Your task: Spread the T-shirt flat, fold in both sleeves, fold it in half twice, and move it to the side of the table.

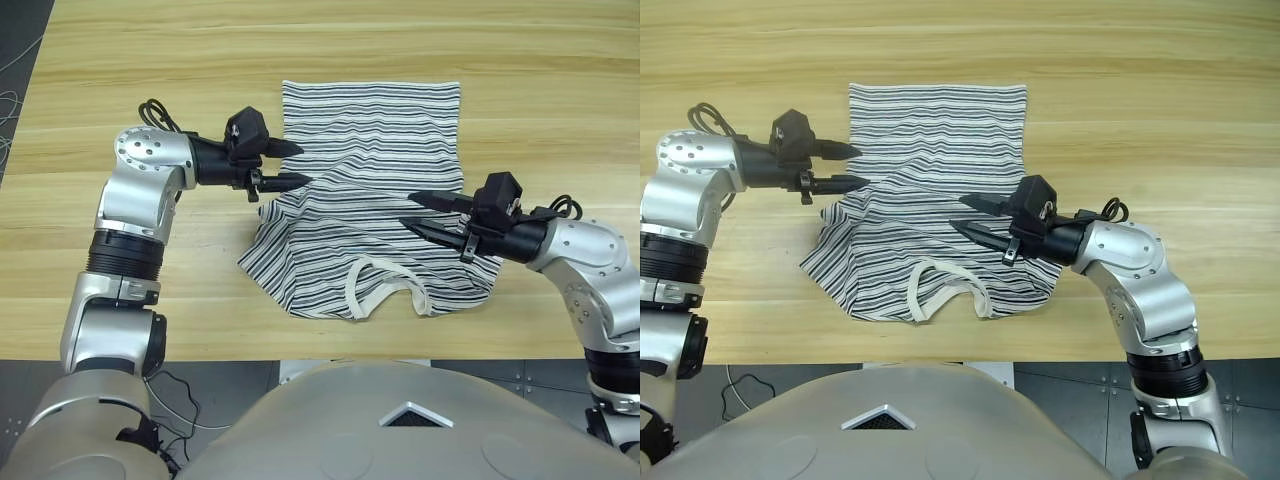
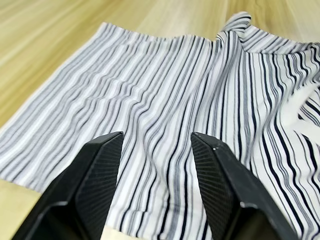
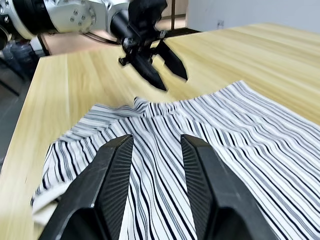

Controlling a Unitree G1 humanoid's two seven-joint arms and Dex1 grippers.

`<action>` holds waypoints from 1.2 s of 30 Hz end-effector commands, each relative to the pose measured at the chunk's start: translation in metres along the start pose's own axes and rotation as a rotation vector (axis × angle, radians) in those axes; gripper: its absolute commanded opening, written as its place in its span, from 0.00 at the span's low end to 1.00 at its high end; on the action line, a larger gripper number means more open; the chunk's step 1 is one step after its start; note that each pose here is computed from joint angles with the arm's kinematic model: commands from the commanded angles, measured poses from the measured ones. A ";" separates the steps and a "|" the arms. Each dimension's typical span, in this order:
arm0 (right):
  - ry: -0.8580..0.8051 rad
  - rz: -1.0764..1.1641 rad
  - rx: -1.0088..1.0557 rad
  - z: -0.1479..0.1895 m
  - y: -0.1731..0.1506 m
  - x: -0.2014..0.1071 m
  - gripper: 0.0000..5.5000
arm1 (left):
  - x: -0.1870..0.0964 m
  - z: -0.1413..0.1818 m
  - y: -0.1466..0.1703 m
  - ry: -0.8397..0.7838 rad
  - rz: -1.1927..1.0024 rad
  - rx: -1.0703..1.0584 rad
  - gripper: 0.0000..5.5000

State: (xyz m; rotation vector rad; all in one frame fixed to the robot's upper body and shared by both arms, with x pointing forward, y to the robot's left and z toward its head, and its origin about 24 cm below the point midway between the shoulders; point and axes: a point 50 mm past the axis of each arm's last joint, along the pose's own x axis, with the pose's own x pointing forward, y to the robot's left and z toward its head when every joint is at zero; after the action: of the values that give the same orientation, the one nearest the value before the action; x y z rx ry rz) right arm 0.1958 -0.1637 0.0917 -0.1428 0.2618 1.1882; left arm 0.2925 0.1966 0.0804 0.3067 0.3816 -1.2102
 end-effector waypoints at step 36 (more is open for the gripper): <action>0.466 0.208 -0.020 -0.074 0.016 -0.033 0.32 | -0.051 -0.098 -0.098 0.604 -0.518 0.104 0.46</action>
State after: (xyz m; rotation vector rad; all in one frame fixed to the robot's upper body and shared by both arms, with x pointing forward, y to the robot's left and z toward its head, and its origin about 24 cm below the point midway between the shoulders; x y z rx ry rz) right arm 0.1572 -0.1989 0.0308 -0.4125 0.6538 1.3922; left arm 0.1818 0.2249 0.0314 0.5731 0.7371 -1.6632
